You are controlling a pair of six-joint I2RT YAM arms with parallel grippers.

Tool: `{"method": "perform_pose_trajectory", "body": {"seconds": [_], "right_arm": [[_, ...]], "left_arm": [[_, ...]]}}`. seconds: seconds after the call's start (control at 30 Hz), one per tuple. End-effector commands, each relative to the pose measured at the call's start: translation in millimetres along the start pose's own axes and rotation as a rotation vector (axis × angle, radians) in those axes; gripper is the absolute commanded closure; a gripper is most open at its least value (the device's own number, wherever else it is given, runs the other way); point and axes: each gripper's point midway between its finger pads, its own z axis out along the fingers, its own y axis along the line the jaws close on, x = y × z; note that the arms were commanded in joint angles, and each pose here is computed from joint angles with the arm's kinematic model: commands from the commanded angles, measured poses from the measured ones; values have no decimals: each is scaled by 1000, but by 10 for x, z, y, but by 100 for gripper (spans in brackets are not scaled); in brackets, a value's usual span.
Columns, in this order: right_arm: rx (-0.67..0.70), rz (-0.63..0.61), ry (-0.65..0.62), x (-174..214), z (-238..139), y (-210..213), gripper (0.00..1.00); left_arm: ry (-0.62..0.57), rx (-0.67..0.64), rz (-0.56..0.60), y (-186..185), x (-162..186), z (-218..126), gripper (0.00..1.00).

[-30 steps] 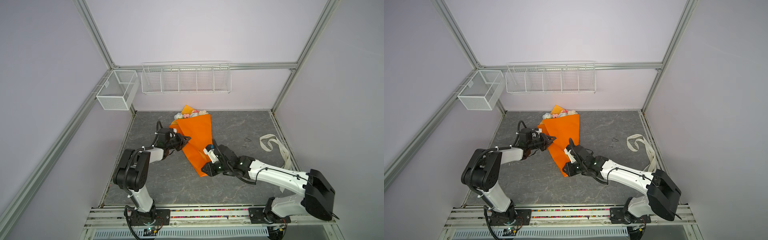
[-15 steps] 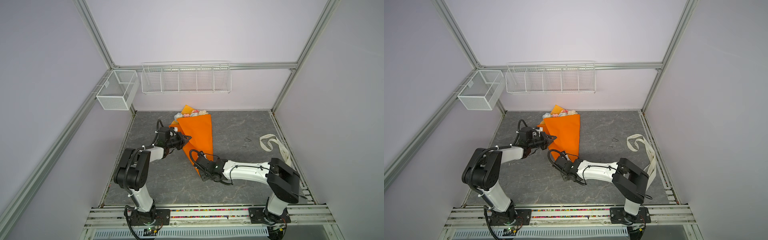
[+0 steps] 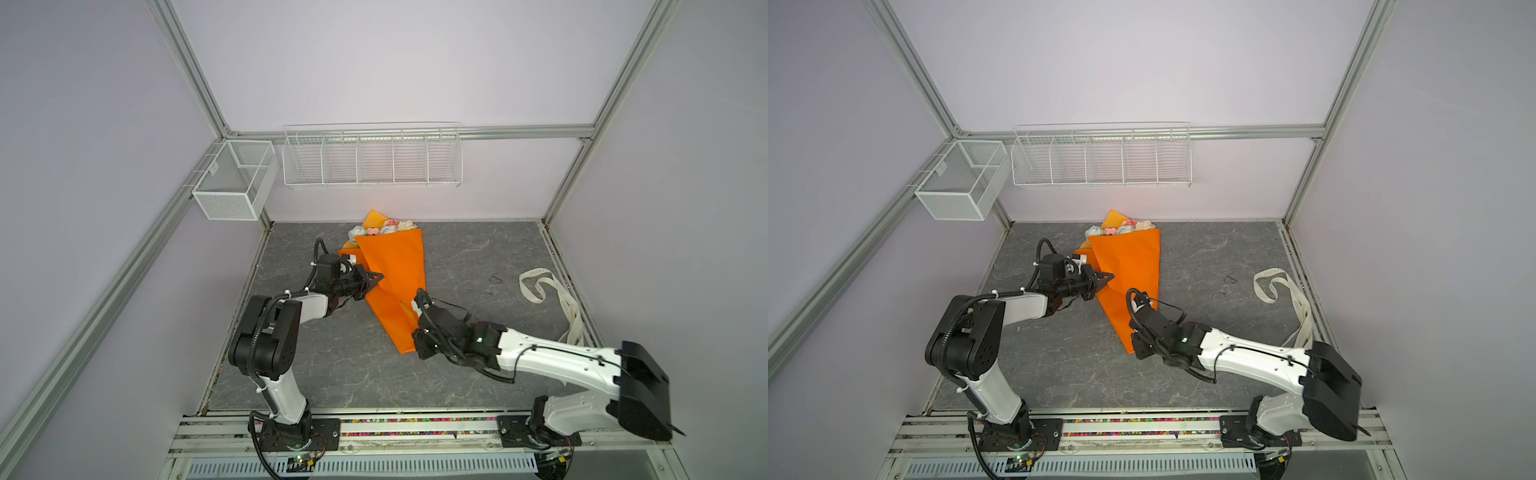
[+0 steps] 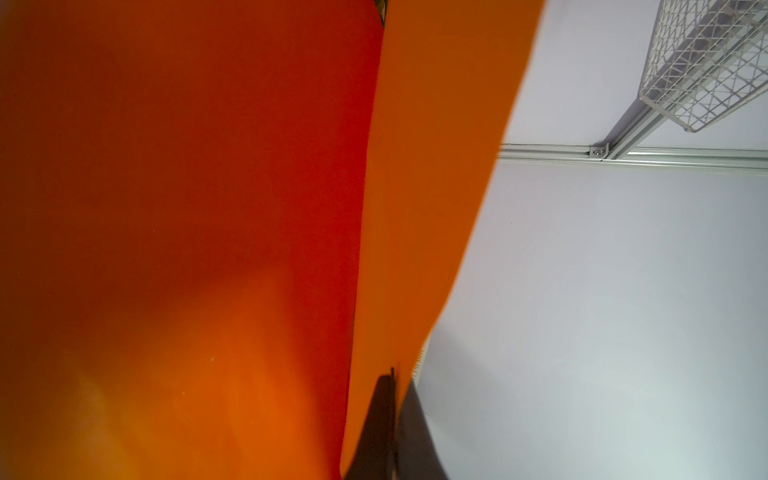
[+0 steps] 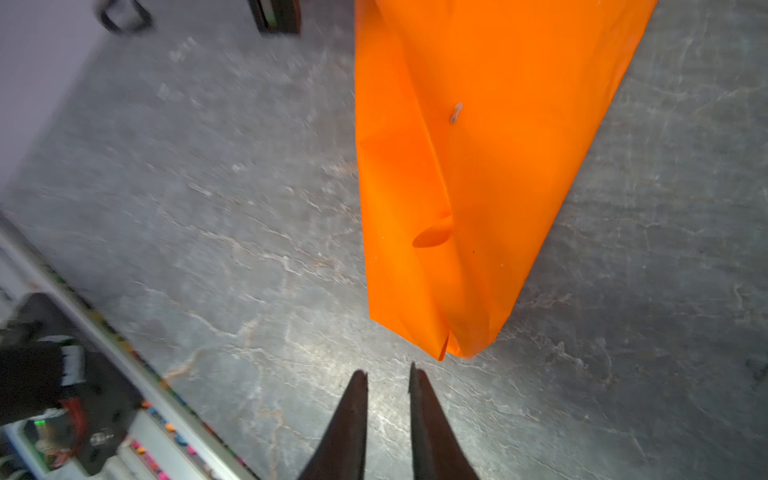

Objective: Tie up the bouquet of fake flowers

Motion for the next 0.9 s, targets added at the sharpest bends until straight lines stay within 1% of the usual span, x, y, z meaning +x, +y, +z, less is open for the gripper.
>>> {"method": "perform_pose_trajectory", "body": {"seconds": [0.0, 0.07, 0.13, 0.17, 0.2, 0.27, 0.37, 0.4, 0.43, 0.47, 0.53, 0.57, 0.6, 0.63, 0.7, 0.8, 0.83, 0.87], "right_arm": [[-83, 185, 41, 115, 120, -258, 81], [-196, 262, 51, 33, 170, -258, 82], [-237, 296, 56, -33, 234, -245, 83], [-254, 297, 61, -71, 270, -218, 83], [-254, 301, 66, -92, 312, -217, 83], [-258, 316, 80, -120, 419, -213, 83], [-338, 316, 121, -144, 569, -64, 83], [-349, 314, 145, -117, 624, -33, 85], [-350, 315, 165, -81, 677, -24, 85], [-350, 314, 179, -41, 710, -14, 85], [-328, 322, 200, 48, 762, -49, 85], [-320, 322, 207, 84, 774, -73, 85], [-307, 316, 215, 110, 776, -90, 84], [-283, 305, 225, 135, 774, -125, 84], [-259, 282, 242, 166, 773, -161, 84], [-264, 256, 276, 216, 778, -138, 82], [-256, 246, 305, 295, 787, -159, 82], [-253, 234, 301, 222, 785, -132, 82]], "left_arm": [[0, 11, 26, -9, -49, 8, 95], [-2, 4, 30, 0, -54, 0, 96], [-9, -5, 23, 21, -56, -21, 96], [-10, -6, 21, 29, -55, -28, 96], [-8, -6, 53, 36, -52, -32, 96], [-4, -3, 60, 39, -50, -35, 96], [4, -1, 54, 62, -45, -33, 95], [4, -1, 51, 68, -44, -33, 94], [3, -2, 51, 72, -43, -35, 91], [4, -4, 50, 75, -35, -40, 86], [3, -10, 47, 68, -20, -69, 67], [1, -15, 50, 66, -3, -93, 63], [-6, -25, 54, 66, 16, -127, 61], [-9, -49, 56, 99, 49, -167, 56], [-22, -120, 62, 187, 106, -267, 40], [-29, -198, 77, 269, 230, -436, 33], [-23, -228, 86, 304, 285, -497, 33], [-16, -252, 95, 320, 342, -544, 34]]}}
